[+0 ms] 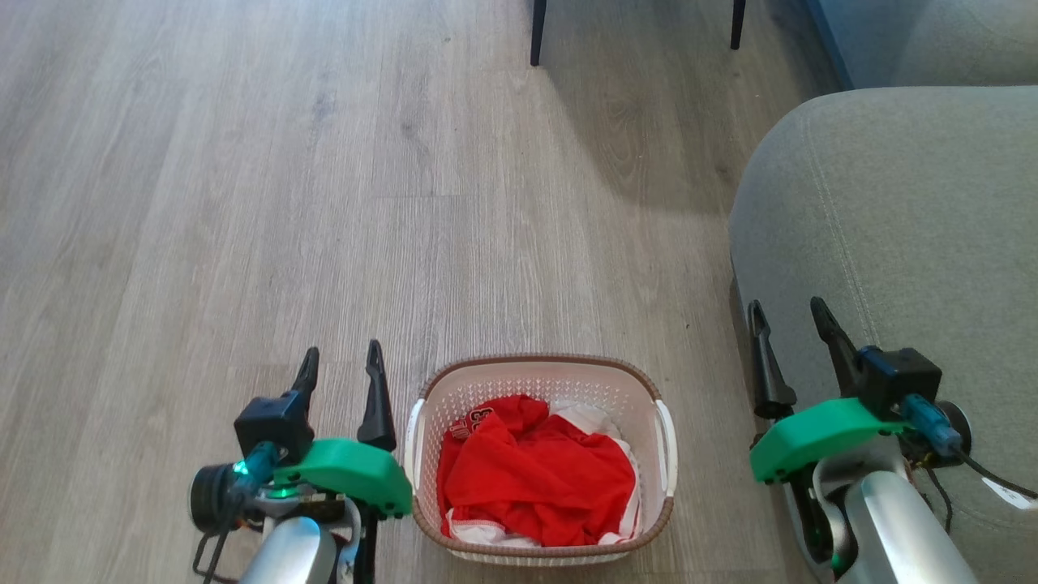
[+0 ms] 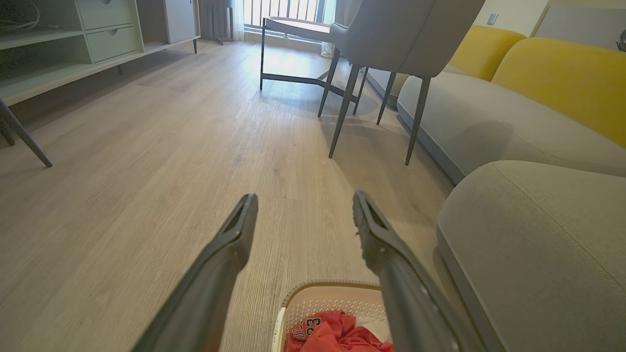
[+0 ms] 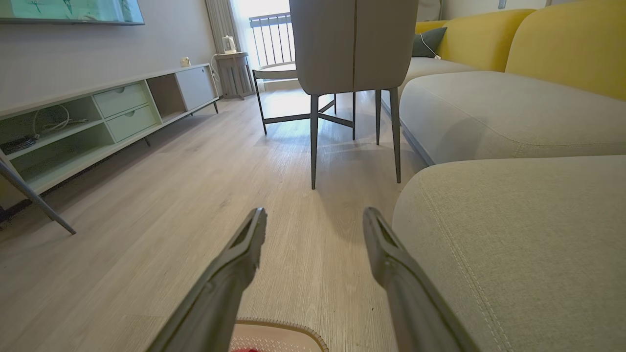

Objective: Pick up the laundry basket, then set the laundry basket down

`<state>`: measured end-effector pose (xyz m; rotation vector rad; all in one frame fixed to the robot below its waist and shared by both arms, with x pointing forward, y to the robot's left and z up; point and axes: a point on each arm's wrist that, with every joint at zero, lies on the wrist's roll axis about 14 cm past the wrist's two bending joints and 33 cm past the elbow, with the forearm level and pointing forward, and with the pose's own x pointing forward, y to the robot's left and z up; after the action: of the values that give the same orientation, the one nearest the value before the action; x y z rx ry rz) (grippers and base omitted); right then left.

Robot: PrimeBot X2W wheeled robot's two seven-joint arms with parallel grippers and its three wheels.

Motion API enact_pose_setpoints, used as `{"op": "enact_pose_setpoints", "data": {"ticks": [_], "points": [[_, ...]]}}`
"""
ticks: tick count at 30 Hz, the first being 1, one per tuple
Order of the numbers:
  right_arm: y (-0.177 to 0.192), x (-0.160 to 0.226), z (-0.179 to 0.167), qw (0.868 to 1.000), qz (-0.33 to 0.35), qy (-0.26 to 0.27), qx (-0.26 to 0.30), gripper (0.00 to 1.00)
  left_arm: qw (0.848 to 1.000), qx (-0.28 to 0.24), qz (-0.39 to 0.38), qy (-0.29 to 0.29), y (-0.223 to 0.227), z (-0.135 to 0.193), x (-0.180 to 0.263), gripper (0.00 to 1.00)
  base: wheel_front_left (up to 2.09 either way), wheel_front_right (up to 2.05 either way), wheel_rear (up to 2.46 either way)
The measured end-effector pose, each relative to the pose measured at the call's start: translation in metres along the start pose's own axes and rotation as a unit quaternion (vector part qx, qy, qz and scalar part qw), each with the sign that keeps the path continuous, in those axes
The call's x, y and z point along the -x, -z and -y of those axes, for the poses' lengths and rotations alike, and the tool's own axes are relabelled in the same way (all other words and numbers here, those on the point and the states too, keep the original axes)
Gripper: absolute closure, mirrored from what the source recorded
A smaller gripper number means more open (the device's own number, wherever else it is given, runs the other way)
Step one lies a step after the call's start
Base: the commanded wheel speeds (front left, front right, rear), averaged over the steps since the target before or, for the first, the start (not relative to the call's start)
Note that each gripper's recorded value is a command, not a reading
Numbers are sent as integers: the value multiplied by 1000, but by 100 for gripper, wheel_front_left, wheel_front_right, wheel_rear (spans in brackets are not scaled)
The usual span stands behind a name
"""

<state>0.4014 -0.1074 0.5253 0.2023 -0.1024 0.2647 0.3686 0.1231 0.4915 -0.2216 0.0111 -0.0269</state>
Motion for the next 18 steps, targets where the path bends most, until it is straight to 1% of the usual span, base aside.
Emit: {"op": "enact_pose_setpoints", "data": {"ticks": [2,6,9,14,18], "points": [[0,0,0,1000,-1,0,0,0,1000,0,-1,0,0,0,0,0,0,0,0],[3,0,2,1000,-4,2,-1,0,1000,24,-10,-11,5,-4,-2,0,0,0,0],[10,-1,4,1000,-13,5,-2,0,1000,22,-19,-11,11,-4,-4,0,0,0,0],[29,-4,8,999,-39,9,-7,0,999,18,-46,-9,29,-4,-7,0,0,0,0],[47,-13,9,998,-64,2,-7,0,997,15,-70,-12,45,-6,-17,0,0,0,0]]}}
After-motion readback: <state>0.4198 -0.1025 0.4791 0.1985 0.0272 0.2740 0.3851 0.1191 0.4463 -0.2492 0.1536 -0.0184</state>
